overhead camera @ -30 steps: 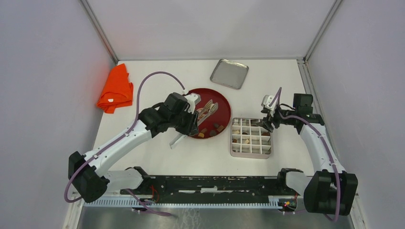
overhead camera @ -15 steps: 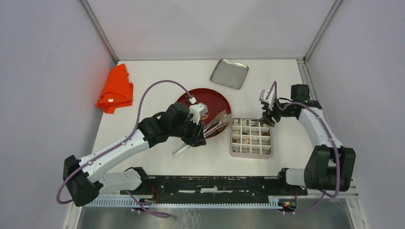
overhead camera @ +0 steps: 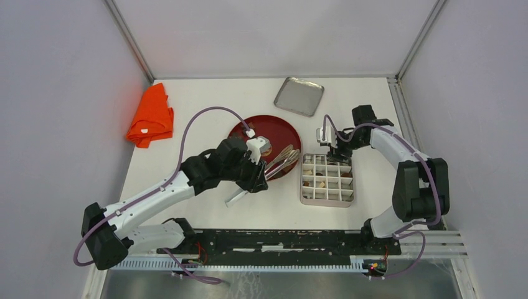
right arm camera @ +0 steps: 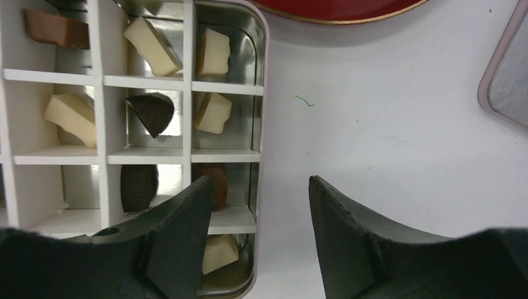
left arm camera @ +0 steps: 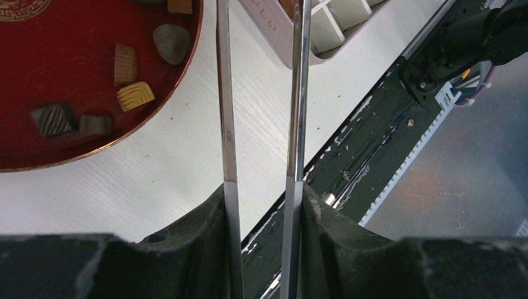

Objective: Pack the chocolate
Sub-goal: Adjust the packing box at the center of the board.

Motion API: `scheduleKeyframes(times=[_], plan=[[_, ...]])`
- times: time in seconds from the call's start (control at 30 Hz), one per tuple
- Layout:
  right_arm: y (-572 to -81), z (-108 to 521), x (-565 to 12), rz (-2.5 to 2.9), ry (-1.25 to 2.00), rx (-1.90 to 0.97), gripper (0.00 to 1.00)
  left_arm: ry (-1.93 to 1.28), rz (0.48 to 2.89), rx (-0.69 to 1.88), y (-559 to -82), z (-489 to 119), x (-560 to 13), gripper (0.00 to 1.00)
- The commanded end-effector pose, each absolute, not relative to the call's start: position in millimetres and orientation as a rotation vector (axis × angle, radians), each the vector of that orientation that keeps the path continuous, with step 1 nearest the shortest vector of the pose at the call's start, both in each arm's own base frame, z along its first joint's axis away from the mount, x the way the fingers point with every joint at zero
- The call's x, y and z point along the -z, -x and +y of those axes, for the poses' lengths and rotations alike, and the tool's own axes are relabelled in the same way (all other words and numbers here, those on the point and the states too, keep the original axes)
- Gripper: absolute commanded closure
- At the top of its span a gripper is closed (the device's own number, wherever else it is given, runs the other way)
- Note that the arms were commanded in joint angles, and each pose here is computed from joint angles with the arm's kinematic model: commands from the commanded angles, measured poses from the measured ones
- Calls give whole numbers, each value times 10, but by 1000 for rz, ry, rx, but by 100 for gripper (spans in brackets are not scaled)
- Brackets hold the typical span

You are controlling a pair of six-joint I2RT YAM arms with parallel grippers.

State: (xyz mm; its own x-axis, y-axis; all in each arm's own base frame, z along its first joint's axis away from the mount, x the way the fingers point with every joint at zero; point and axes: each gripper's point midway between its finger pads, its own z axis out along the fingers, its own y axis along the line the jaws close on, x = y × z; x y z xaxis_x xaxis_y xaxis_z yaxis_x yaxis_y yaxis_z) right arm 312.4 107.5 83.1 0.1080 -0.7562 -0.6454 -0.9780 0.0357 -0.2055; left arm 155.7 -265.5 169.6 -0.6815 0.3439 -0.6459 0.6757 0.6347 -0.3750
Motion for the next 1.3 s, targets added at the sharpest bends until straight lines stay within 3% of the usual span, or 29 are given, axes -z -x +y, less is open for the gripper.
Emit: scheduleKeyframes(times=[0.0, 0.3, 0.53, 0.8, 1.27], plan=[[-3433, 983, -914, 1672, 1820, -307, 38, -733, 2257, 841, -1608, -2643, -1848, 98], [-3390, 991, -720, 1731, 1857, -354, 60, -745, 2257, 842, -1570, -2607, -1828, 98], [-3307, 978, -581, 1750, 1879, -374, 65, -745, 2257, 850, -1567, -2618, -1845, 98], [-3270, 991, -619, 1721, 1917, -387, 100, -756, 2243, 868, -1554, -2639, -1883, 98], [-3254, 922, -1793, 1527, 1622, 17, 100, -829, 2135, 970, -1443, -2712, -1946, 98]])
